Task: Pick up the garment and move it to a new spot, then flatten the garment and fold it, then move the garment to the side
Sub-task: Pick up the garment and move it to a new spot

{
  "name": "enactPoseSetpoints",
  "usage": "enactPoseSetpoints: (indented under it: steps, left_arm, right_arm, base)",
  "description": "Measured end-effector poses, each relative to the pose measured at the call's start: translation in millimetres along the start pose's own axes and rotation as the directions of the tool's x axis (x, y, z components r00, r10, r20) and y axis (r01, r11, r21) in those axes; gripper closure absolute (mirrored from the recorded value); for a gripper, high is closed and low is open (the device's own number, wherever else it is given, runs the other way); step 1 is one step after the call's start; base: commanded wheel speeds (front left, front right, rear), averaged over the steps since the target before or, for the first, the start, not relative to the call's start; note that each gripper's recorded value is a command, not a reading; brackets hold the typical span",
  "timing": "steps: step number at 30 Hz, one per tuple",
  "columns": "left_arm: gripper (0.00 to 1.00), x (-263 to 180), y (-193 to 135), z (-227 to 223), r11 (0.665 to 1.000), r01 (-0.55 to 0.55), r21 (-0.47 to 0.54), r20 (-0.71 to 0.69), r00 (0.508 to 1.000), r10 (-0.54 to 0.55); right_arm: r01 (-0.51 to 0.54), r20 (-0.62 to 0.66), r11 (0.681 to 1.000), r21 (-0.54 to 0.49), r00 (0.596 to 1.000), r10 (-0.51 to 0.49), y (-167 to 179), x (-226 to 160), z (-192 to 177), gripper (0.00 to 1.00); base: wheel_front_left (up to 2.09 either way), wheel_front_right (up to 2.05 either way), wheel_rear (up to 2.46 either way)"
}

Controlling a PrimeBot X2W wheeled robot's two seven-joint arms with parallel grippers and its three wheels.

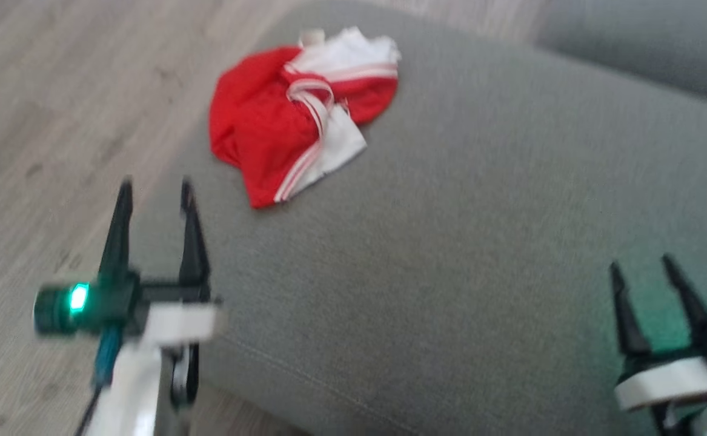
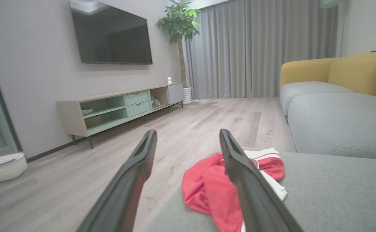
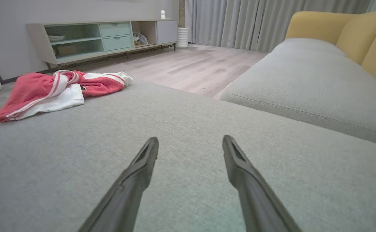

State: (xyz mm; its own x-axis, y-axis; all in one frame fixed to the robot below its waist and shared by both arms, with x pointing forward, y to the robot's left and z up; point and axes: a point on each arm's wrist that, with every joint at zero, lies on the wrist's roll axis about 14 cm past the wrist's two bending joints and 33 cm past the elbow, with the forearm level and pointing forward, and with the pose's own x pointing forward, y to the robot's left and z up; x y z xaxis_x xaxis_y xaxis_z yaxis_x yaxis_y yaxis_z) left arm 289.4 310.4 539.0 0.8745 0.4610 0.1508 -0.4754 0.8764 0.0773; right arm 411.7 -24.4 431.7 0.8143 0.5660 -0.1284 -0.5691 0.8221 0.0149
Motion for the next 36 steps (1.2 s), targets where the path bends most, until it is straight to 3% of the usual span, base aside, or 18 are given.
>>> enactPoseSetpoints:
  steps: [4,5,9,18,19,20,21,29,33,36]
  left_arm:
    - [0.0,47,-35,-12,0.994,0.106,0.034,-0.031,0.994,-0.105]
    - [0.0,64,-57,-30,0.984,0.174,0.039,-0.084,0.982,-0.17]
    - [0.0,91,-91,-76,0.967,0.255,0.004,-0.219,0.944,-0.248]
    - [0.0,73,-120,-191,0.96,0.272,-0.069,-0.609,0.751,-0.257]
    - [0.1,74,-119,-194,0.963,0.264,-0.063,-0.613,0.751,-0.246]
    - [0.58,77,-119,-195,0.965,0.257,-0.051,-0.608,0.759,-0.234]
    - [1.0,81,-119,-194,0.967,0.253,-0.04,-0.604,0.765,-0.225]
    - [1.0,106,-117,-154,0.962,0.273,-0.014,-0.49,0.837,-0.245]
    - [1.0,140,-127,-73,0.933,0.355,0.055,-0.251,0.91,-0.331]
    - [1.0,149,-138,-13,0.908,0.409,0.095,-0.084,0.912,-0.402]
  right_arm:
    - [0.019,0.013,1.0,-0.02,1.0,-0.019,-29,19,-5,0.0]
    - [0.03,0.035,0.999,-0.033,0.999,-0.029,-43,31,-4,0.0]
    - [0.075,0.062,0.996,-0.052,0.996,-0.071,-71,45,-6,0.0]
    - [0.156,0.015,0.986,-0.054,0.988,-0.156,-104,33,-34,0.0]
    - [0.163,0.01,0.985,-0.055,0.987,-0.162,-106,31,-36,0.0]
    - [0.168,0.006,0.984,-0.055,0.986,-0.168,-108,30,-37,0.0]
    - [0.171,0.005,0.984,-0.056,0.985,-0.171,-109,29,-37,0.0]
    - [0.182,0.053,0.983,-0.035,0.982,-0.18,-97,24,-12,0.0]
    - [0.203,0.107,0.979,-0.002,0.974,-0.202,-84,15,15,0.0]
    - [0.226,0.155,0.974,0.006,0.962,-0.225,-75,2,39,0.0]
  base:
    - [0.0,0.0,0.0]
    - [0.0,0.0,0.0]
    - [0.0,0.0,0.0]
    - [0.0,0.0,0.0]
    - [0.0,0.0,0.0]
    - [0.0,0.0,0.0]
    - [0.0,0.0,0.0]
    - [0.0,0.0,0.0]
    - [0.0,0.0,0.0]
    - [0.0,0.0,0.0]
